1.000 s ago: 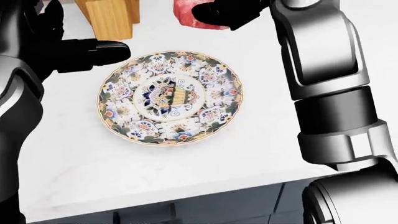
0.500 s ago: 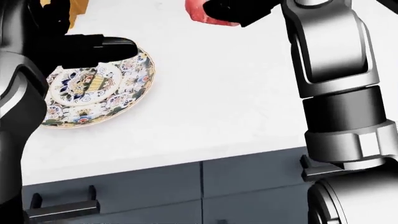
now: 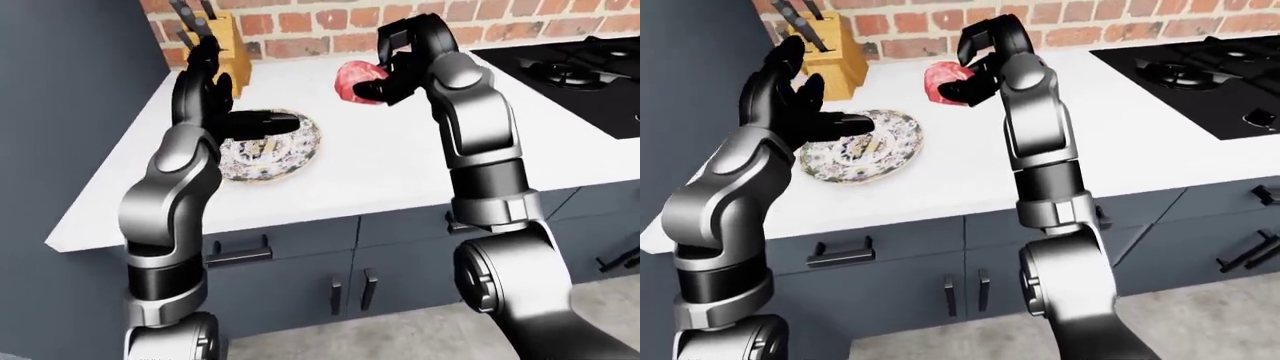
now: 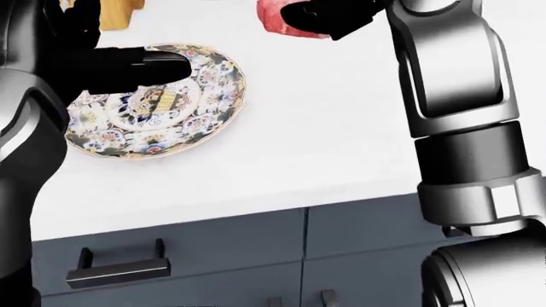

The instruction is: Place the steak on the rack of the oven.

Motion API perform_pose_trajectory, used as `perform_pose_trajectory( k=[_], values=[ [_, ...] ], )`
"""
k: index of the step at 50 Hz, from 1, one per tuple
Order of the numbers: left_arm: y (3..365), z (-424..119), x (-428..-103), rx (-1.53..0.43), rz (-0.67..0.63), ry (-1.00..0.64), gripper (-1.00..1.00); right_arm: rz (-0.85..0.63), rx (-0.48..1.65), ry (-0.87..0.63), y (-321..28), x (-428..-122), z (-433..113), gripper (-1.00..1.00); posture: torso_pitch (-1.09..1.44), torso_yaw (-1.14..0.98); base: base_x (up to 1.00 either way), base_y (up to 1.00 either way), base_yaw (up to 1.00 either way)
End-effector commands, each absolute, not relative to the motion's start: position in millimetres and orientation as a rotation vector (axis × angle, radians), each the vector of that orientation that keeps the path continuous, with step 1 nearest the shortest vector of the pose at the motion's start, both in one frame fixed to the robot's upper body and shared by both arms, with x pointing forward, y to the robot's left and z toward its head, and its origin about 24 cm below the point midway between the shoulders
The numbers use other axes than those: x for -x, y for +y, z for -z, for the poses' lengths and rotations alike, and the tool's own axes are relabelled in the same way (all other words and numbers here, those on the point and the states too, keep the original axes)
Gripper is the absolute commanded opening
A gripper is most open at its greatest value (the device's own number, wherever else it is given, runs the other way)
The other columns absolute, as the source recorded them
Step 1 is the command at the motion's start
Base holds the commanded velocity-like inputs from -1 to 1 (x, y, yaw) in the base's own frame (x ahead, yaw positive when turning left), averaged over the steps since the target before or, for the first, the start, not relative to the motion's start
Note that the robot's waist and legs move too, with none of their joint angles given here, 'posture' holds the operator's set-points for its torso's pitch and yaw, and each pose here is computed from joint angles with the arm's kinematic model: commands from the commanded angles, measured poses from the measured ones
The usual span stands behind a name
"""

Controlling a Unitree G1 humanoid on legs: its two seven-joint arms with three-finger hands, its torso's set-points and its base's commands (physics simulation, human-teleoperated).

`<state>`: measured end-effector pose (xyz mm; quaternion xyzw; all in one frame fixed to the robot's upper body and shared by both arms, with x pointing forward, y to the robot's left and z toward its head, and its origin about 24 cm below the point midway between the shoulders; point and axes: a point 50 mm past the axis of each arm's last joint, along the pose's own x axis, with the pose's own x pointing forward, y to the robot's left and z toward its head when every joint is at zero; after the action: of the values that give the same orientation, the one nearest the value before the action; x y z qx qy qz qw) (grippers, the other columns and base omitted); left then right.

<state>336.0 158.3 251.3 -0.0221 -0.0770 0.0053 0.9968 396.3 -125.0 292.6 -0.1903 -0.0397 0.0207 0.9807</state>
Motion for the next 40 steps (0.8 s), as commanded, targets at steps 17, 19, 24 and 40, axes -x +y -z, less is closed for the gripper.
perform_pose_trajectory(
  k=[17, 19, 24, 40],
  values=[
    [161.6, -268.1, -331.8, 0.046, -0.024, -0.245, 1.00, -0.057, 0.382, -0.227, -116.7, -387.8, -325.3, -1.00, 0.00, 0.00, -0.25, -0.02, 0.00],
    [161.6, -268.8, -331.5, 0.046, -0.024, -0.247, 1.00, -0.057, 0.381, -0.228, -116.6, -387.7, -325.3, -1.00, 0.00, 0.00, -0.27, -0.05, 0.00],
    [161.7, -270.2, -330.6, 0.047, -0.024, -0.248, 1.00, -0.061, 0.381, -0.228, -115.9, -387.8, -324.0, -1.00, 0.00, 0.00, -0.27, -0.05, 0.00],
    [162.2, -269.5, -330.4, 0.047, -0.025, -0.250, 1.00, -0.072, 0.376, -0.221, -113.6, -388.5, -318.1, -1.00, 0.00, 0.00, -0.08, -0.38, 0.00]
  ],
)
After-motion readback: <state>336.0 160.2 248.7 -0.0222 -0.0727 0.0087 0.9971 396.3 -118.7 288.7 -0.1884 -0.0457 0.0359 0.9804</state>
